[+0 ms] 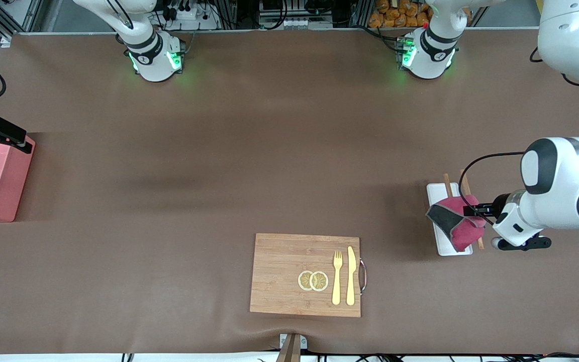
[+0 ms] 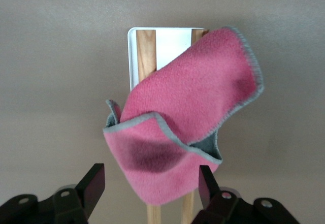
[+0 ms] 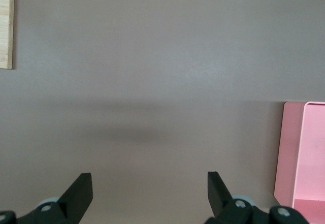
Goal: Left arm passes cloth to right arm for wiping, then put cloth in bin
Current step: 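Close the left gripper on the pink cloth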
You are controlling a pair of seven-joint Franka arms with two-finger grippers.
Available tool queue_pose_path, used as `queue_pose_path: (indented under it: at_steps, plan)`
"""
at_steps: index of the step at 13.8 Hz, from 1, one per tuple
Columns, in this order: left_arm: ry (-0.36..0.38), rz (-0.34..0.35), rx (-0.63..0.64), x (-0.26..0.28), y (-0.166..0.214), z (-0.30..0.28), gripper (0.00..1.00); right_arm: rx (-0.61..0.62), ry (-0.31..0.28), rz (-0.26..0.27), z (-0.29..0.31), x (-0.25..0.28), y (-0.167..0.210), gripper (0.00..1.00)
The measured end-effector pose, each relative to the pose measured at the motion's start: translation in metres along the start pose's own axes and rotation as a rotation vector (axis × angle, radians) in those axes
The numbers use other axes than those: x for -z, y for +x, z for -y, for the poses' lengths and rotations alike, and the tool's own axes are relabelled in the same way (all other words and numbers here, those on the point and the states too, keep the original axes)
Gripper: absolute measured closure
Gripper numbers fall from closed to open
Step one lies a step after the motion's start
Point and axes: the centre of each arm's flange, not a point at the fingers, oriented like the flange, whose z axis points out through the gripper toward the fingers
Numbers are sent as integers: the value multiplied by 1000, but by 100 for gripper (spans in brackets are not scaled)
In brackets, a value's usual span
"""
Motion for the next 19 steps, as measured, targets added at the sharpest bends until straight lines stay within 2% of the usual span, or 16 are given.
queue_pose_path:
  at_steps: [4, 5, 8, 9, 10, 12, 17, 19]
  plan:
    - [0, 7, 0, -6, 2, 0, 23, -1, 1, 5, 0, -2, 0, 0]
    - [0, 7, 0, -6, 2, 1, 31, -2, 1, 5, -1, -2, 0, 0]
    - [0, 4, 0, -9, 3, 1, 36, -4, 1, 5, -2, -2, 0, 0]
    - [0, 5, 0, -11, 4, 1, 43, -5, 1, 5, -3, -2, 0, 0]
    - [0, 6, 1, -12, 5, 1, 43, -8, 1, 5, -4, -2, 0, 0]
    - [0, 5, 0, -14, 5, 1, 53, -17, 1, 5, -10, -2, -1, 0]
    - [0, 5, -1, -14, 5, 1, 63, -21, 1, 6, -12, -3, -1, 0]
    - [2, 5, -7, -14, 5, 2, 78, -21, 1, 8, -12, -4, -1, 0]
